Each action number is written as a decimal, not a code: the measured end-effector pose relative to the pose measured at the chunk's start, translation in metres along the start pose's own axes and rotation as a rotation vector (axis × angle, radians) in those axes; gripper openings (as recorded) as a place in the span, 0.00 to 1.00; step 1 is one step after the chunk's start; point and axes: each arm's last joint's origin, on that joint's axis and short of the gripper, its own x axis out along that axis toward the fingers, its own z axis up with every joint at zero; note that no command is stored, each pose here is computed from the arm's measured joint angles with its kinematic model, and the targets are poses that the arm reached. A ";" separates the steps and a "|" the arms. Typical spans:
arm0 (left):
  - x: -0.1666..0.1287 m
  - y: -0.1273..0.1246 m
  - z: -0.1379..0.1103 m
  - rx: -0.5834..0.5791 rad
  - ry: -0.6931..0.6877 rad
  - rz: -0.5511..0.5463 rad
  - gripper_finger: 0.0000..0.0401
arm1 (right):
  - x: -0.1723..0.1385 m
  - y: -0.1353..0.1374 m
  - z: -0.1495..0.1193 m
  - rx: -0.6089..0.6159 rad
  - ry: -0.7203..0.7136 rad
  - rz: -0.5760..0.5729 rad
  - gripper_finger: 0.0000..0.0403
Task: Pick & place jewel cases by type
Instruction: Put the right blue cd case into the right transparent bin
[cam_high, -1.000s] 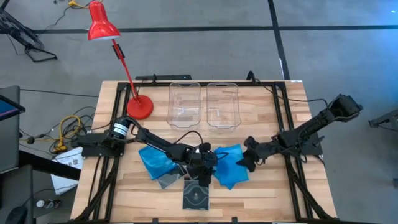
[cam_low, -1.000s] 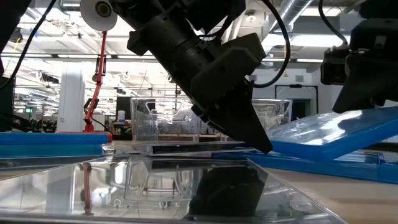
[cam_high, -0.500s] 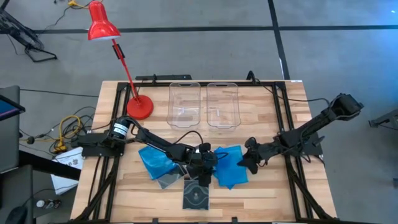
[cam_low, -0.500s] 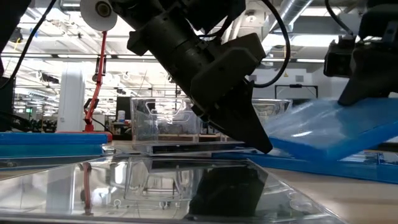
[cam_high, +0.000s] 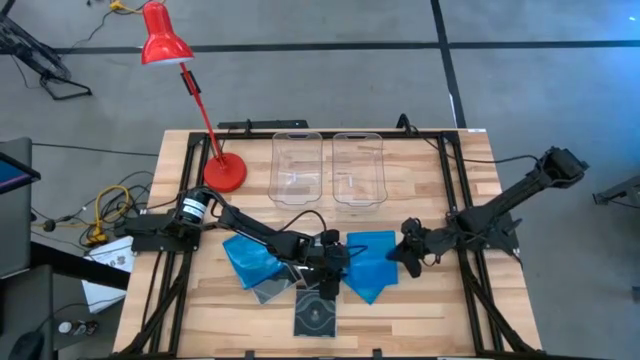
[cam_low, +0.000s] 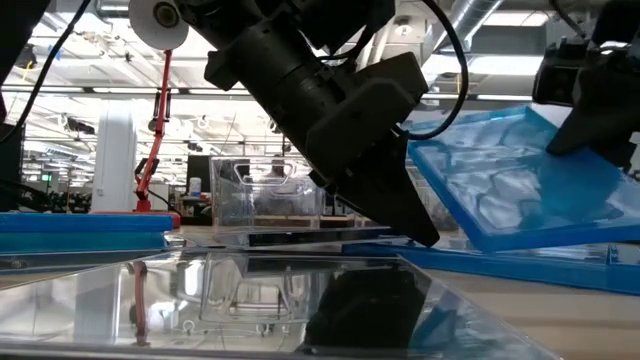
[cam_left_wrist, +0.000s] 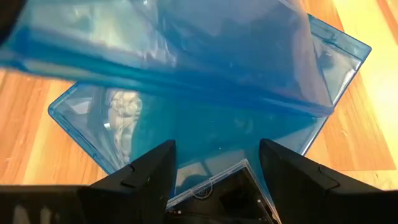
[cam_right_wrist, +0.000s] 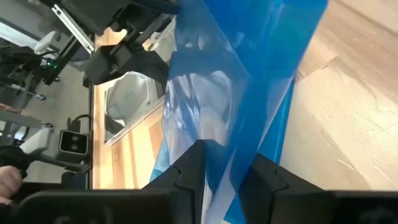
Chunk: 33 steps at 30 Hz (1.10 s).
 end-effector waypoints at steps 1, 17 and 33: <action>0.000 0.000 0.000 0.001 0.000 0.000 0.56 | -0.001 0.001 -0.001 -0.006 -0.007 -0.004 0.16; 0.000 -0.003 0.004 0.019 -0.053 -0.019 0.56 | -0.019 0.008 -0.013 -0.027 -0.093 -0.017 0.13; -0.007 -0.016 0.023 0.121 -0.047 -0.002 0.56 | -0.036 0.010 -0.010 -0.067 -0.211 -0.007 0.08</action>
